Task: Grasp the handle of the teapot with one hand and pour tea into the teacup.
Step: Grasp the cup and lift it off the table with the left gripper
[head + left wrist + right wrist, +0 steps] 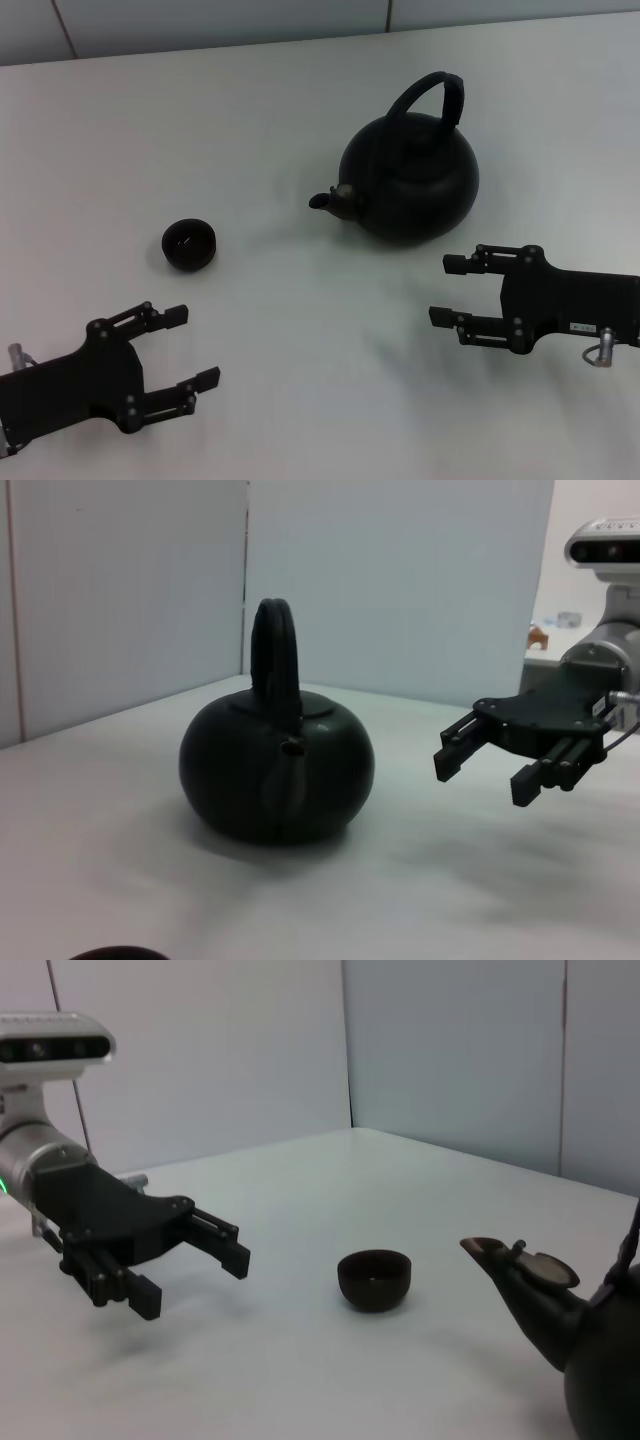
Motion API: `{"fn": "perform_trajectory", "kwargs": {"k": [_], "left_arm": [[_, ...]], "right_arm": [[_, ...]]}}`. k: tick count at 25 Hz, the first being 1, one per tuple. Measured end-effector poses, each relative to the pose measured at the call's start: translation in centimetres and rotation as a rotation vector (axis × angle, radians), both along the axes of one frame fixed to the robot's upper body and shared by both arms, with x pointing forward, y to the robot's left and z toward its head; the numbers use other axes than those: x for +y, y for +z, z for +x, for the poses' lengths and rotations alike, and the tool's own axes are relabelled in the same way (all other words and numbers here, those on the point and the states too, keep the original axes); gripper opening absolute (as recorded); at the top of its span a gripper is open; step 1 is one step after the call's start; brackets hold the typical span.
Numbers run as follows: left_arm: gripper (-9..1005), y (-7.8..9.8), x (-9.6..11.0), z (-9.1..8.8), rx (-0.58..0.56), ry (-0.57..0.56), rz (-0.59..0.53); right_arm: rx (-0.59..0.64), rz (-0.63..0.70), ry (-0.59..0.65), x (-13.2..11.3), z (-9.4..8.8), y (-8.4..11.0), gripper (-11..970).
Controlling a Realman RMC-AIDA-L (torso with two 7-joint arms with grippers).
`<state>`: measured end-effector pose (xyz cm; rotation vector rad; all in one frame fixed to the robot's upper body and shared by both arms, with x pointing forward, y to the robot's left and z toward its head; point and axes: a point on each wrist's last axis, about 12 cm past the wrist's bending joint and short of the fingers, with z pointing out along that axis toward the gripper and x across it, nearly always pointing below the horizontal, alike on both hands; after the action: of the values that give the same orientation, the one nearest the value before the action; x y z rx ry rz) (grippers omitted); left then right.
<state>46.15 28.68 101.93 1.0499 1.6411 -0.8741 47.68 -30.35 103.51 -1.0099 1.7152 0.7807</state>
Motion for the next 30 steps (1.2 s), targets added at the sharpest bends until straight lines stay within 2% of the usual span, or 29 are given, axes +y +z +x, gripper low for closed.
{"fn": "perform_trajectory", "kwargs": {"k": [13, 16, 20, 23, 30], "left_arm": [[811, 0.2, 0.2, 0.2, -0.009, 0.012, 0.007], [811, 0.4, 0.5, 0.6, -0.028, 0.073, -0.017], [811, 1.0, 1.0, 2.2, -0.074, 0.225, -0.075], [811, 1.4, 1.3, 3.0, -0.102, 0.297, -0.106], [811, 1.6, 1.4, 3.3, -0.131, 0.313, -0.106]], "right_arm": [[-0.008, -0.005, 0.001, 0.3, 0.3, 0.0, 666], [-0.010, -0.003, -0.001, 0.3, 0.4, 0.0, 667], [-0.012, 0.003, 0.000, 0.4, 0.4, 0.1, 666], [-0.012, 0.006, 0.002, 0.5, 0.5, 0.1, 666], [-0.009, 0.013, 0.004, 0.6, 0.5, 0.1, 666]]}}
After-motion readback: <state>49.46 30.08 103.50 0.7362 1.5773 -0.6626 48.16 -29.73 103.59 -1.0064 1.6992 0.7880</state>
